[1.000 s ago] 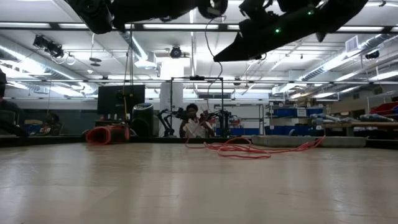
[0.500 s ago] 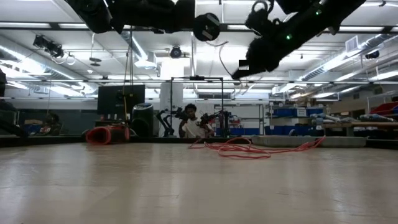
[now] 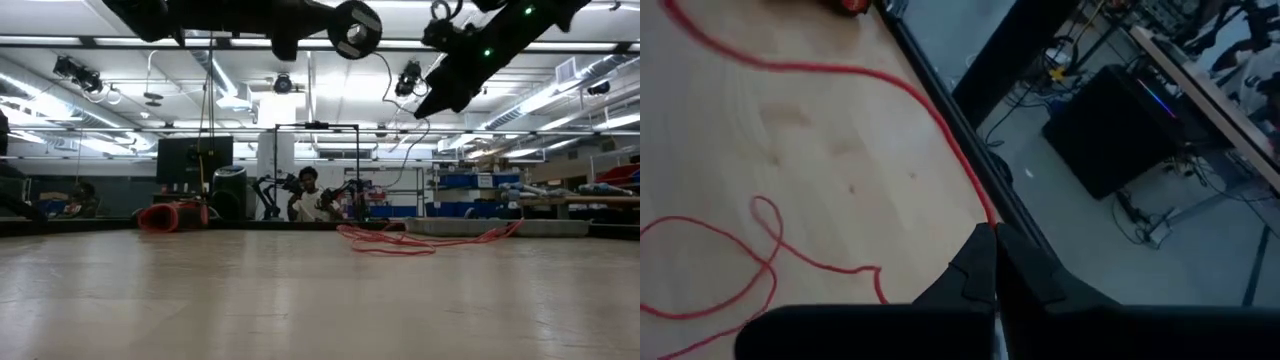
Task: Coil cords
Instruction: Coil the red wire on the black spool
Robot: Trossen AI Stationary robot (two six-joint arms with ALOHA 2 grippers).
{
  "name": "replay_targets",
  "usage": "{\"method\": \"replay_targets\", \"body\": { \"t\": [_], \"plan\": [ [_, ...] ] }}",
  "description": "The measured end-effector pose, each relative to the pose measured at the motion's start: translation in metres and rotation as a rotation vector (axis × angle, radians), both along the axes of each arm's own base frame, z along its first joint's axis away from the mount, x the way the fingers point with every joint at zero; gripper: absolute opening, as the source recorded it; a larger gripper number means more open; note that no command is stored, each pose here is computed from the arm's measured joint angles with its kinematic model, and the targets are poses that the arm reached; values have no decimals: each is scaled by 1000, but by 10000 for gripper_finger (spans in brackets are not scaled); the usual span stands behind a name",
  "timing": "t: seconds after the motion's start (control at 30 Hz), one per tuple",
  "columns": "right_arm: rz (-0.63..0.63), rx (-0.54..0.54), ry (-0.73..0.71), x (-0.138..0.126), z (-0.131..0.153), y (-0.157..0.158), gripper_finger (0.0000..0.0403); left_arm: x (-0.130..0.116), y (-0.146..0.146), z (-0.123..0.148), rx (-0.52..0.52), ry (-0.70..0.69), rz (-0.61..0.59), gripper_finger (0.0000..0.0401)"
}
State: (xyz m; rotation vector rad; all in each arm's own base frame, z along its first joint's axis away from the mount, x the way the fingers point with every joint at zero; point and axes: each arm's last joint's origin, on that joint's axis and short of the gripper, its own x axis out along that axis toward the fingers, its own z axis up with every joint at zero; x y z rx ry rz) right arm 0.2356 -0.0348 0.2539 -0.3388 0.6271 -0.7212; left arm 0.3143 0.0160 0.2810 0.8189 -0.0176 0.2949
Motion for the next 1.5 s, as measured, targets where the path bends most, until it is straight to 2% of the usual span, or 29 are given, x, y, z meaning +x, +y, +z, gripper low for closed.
{"method": "replay_targets", "body": {
  "t": [0.13, 0.27, 0.47, 0.63, 0.8, 1.2, 1.5],
  "plan": [
    [15, -3, -13, -14, 11, 5, 0, 0, -3, -5, 41, 65, 88, 0],
    [43, -8, -66, -25, 23, 12, 0, 0, -3, -11, 53, 140, 114, 0],
    [140, -19, -162, -38, 41, 29, 0, -2, 0, -17, 49, 199, 236, 0],
    [231, 1, -219, -43, 49, 41, 0, -2, 1, -18, 58, 220, 255, 0],
    [388, 31, -253, -42, 53, 54, 0, -2, 2, -19, 58, 230, 281, 0],
    [599, 71, -403, -39, 67, 74, 0, -3, 4, -21, 57, 250, 343, 0],
    [742, 111, -466, -19, 64, 85, 0, -5, 6, -20, 53, 247, 414, 0]
  ]
}}
